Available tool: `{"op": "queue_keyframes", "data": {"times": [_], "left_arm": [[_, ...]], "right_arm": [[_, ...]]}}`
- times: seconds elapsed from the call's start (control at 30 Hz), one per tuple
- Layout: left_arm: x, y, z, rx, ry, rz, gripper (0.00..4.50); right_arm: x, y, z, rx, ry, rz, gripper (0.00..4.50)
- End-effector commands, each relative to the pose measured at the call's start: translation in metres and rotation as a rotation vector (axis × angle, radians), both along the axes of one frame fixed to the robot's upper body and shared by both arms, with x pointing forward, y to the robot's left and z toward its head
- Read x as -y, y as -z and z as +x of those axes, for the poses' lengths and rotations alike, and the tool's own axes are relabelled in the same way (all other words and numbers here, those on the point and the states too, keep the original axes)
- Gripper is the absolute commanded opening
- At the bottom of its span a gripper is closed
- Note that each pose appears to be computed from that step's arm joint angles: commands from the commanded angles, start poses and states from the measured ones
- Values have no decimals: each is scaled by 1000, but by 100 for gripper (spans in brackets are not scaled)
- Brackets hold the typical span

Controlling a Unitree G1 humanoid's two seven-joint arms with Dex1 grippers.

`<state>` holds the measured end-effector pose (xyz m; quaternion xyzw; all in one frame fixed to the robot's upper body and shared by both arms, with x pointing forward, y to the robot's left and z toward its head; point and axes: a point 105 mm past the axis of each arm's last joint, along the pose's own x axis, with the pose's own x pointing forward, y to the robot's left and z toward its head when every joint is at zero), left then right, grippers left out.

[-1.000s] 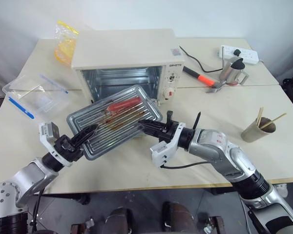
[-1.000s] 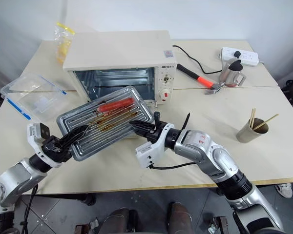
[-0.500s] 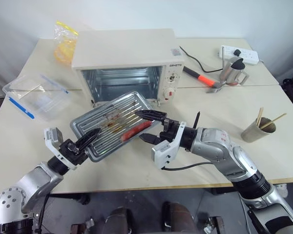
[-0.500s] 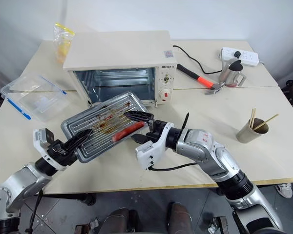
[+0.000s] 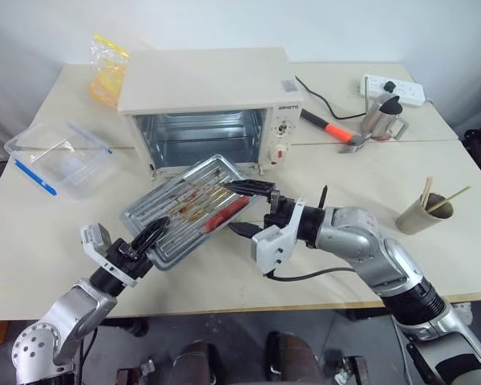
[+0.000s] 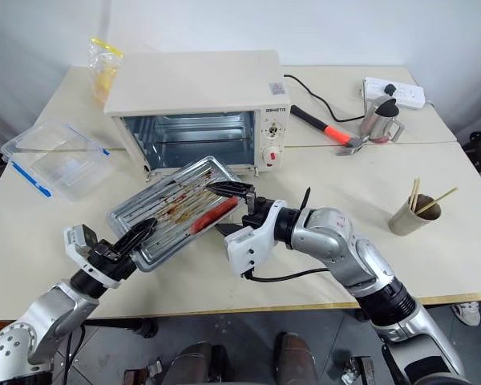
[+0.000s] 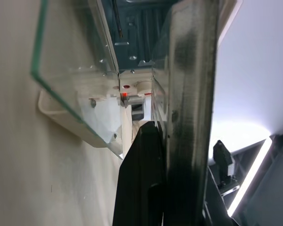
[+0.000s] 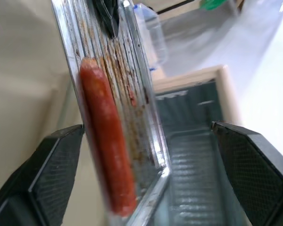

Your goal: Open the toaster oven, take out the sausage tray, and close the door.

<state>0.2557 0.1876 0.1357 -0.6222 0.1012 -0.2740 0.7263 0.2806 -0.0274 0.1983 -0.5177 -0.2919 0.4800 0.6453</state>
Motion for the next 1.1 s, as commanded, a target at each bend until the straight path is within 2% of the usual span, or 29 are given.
{"op": "queue_keyframes", "data": {"times": [0.03, 0.27, 0.33, 0.4, 0.47, 0.53, 0.67, 0.77, 0.9, 1.0, 1.1], "left_arm": [[-1, -11, -5, 41, -29, -2, 0], [-7, -11, -8, 42, -75, -18, 0], [-16, -14, -11, 61, -134, -45, 0], [-22, -14, -15, 69, -176, -67, 0], [-23, -13, -18, 65, -192, -77, 0], [-27, -10, -22, 59, -229, -99, 0], [-34, -9, -34, 59, -310, -127, 0], [-33, -8, -54, 54, -382, -156, 0], [-20, -1, -72, -5, -381, -155, 0], [-30, -4, -85, -1, -476, -164, 0], [-36, -6, -92, 14, -524, -166, 0]], "right_arm": [[14, -8, -7, -214, -55, 72, 448], [35, -18, -1, -463, -88, 150, 448], [61, -8, -7, -728, -153, 153, 448], [78, -2, -10, -891, -180, 155, 448], [83, 1, -8, -945, -171, 146, 448], [91, 5, 4, -958, -159, 184, 448], [105, 16, 18, -955, -166, 187, 361], [110, 23, 28, -954, -159, 179, 255], [110, 28, 38, -952, -162, 168, 115], [108, 35, 44, -961, -163, 150, 7], [107, 38, 45, -977, -183, 145, 2]]}}
